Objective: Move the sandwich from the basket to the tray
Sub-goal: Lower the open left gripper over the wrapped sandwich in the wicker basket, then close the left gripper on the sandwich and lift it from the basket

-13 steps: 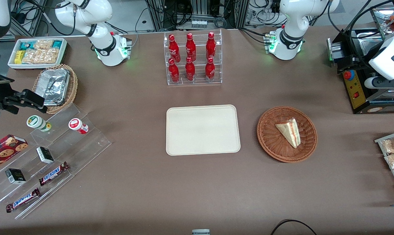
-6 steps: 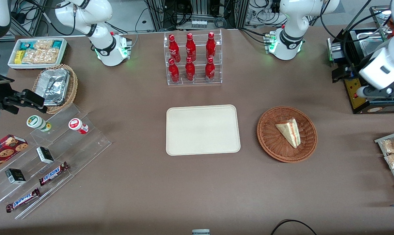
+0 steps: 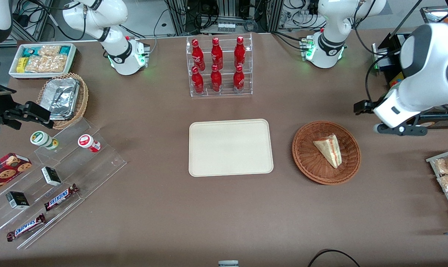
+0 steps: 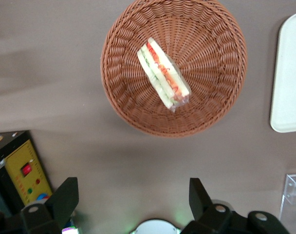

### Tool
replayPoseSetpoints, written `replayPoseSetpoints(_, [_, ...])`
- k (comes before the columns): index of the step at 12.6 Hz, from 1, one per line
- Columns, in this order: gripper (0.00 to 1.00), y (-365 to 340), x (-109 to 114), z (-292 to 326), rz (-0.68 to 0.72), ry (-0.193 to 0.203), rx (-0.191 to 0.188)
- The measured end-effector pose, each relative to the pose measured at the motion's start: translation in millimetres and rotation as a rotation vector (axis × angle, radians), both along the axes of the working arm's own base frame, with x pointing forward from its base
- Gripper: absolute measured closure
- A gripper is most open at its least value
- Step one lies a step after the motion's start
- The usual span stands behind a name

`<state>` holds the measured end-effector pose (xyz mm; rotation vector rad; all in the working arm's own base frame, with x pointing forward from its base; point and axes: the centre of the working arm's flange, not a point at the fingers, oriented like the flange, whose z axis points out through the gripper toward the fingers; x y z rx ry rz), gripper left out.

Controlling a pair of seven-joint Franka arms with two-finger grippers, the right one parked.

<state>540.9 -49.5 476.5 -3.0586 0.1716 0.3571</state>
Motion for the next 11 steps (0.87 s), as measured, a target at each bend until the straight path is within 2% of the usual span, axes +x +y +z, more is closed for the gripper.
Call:
replayPoseSetpoints(6, [0.0,-17.6,-0.5,-98.2,0.06,-0.044,0.006])
replayPoseSetpoints(9, [0.0,-39.7,0.2,-117.8,0.193,-0.069,0.035])
replayPoseSetpoints(11, [0.0,-51.7,-1.3,-125.5,0.321,-0.11,0.052])
